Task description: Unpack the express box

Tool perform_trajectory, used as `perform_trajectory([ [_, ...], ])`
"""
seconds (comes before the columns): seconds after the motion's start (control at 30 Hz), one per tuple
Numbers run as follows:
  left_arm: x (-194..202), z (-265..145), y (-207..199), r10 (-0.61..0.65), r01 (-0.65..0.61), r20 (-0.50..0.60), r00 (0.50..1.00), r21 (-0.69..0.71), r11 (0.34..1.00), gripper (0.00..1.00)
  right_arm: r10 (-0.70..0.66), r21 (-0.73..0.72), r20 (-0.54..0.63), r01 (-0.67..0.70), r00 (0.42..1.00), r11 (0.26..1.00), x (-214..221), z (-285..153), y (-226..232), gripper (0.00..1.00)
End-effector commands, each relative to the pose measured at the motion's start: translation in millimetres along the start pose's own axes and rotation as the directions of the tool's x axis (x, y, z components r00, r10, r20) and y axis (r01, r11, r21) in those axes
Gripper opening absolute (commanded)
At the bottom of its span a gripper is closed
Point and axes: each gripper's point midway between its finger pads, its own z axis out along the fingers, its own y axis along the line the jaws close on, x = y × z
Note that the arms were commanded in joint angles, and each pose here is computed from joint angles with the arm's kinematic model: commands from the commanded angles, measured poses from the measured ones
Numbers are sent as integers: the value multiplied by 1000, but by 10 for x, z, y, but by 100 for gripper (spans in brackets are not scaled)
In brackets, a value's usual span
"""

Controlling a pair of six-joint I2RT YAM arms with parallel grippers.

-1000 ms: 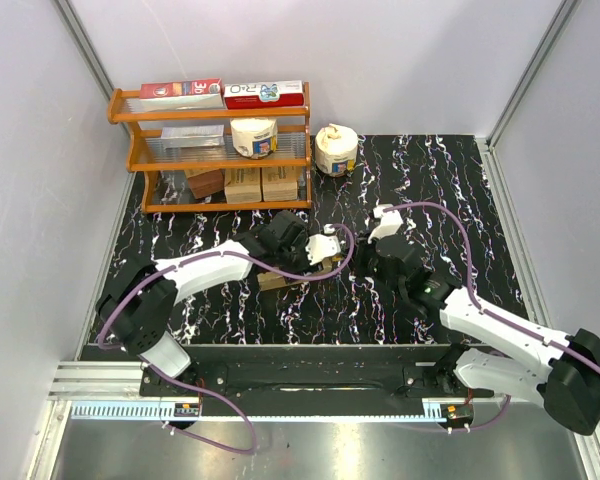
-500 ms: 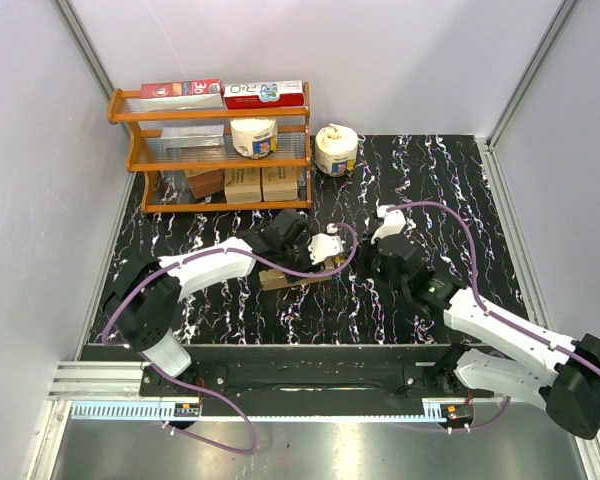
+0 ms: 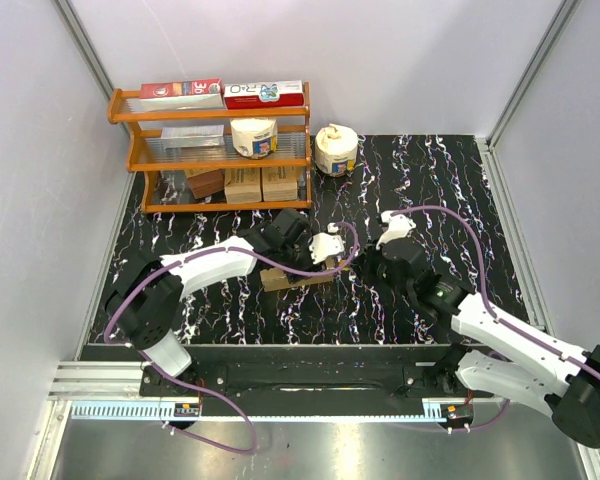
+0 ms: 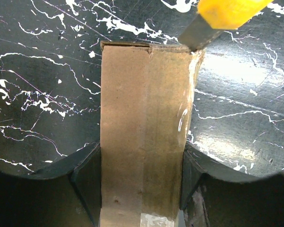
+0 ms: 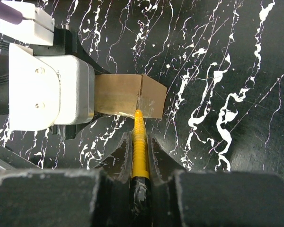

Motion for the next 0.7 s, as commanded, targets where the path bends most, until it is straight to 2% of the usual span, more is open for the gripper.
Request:
perform_trajectory([
  [0.0, 531, 16, -12, -109, 106, -191, 976, -24, 994, 31, -38, 25, -145, 42, 989, 999, 276, -214, -86, 0],
  [0.2, 136, -62, 68, -114, 113, -87, 990, -9, 994, 43, -35, 52, 65, 31, 997, 998, -412, -278, 50, 0],
  [0.37, -35, -124, 78, -117, 117, -46, 992, 8, 993, 53, -45, 47, 90, 41, 995, 998, -567, -290, 125, 0],
  [0.4, -77, -165, 80, -119, 120, -31, 992, 6, 993, 62, -46, 46, 85, 42, 995, 998, -546, -285, 119, 0],
  [0.43, -124, -188, 95, -115, 115, -13, 993, 2, 993, 65, -46, 45, 78, 43, 996, 998, -528, -277, 116, 0],
  [0.5, -220, -264, 117, -111, 111, 20, 994, -7, 994, 79, -47, 43, 64, 44, 997, 998, -479, -266, 110, 0],
  [0.53, -268, -290, 128, -109, 110, 39, 993, -11, 994, 98, -46, 37, 59, 44, 997, 998, -464, -266, 121, 0],
  [0.67, -475, -436, 153, -96, 99, 112, 989, -17, 995, 99, -45, 44, 46, 43, 998, 998, -439, -254, 107, 0],
])
